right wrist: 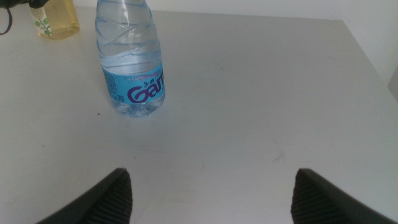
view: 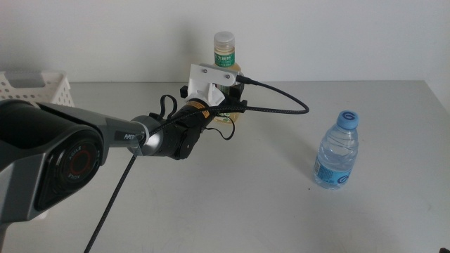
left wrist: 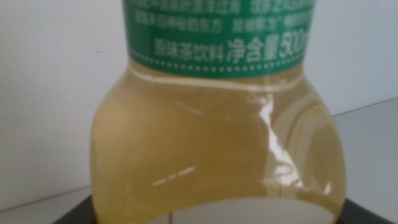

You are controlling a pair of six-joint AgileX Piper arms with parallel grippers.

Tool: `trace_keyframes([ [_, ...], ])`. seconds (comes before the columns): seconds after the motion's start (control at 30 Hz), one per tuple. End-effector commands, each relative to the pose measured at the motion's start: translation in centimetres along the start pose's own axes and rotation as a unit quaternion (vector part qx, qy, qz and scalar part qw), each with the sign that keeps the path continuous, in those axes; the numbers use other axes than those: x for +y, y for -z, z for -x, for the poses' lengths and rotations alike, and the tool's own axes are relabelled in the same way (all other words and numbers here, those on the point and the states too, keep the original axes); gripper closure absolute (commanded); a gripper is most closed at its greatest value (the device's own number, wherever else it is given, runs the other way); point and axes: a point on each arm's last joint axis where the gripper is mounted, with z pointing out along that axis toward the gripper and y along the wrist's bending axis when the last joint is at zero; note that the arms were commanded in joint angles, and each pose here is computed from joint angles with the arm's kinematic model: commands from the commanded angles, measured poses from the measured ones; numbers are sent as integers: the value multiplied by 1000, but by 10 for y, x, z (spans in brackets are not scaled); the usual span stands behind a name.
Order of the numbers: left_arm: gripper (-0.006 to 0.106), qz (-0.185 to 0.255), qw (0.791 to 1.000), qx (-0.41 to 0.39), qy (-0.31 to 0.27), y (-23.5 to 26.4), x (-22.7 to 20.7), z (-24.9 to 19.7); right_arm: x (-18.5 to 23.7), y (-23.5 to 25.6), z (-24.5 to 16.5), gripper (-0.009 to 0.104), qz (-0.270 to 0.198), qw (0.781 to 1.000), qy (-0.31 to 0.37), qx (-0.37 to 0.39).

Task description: Use arms to grab the bottles and put them into the dustbin to the left of the table.

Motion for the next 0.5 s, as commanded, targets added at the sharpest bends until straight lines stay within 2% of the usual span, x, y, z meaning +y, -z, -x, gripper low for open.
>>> trace_keyframes([
  [0.0, 100, -6, 997, -75, 13, 1, -4, 53, -1, 2, 8, 30, -7, 999, 5, -46],
  [0.1, 102, -6, 999, -38, 5, 5, -5, 62, -1, 2, 8, 30, -7, 999, 5, -46],
  [0.27, 102, -26, 998, 19, -48, 18, -12, 96, -1, 2, 8, 30, -7, 999, 5, -46],
  [0.47, 102, -15, 996, 61, -65, 42, -13, 140, -1, 2, 8, 30, -7, 999, 5, -46],
])
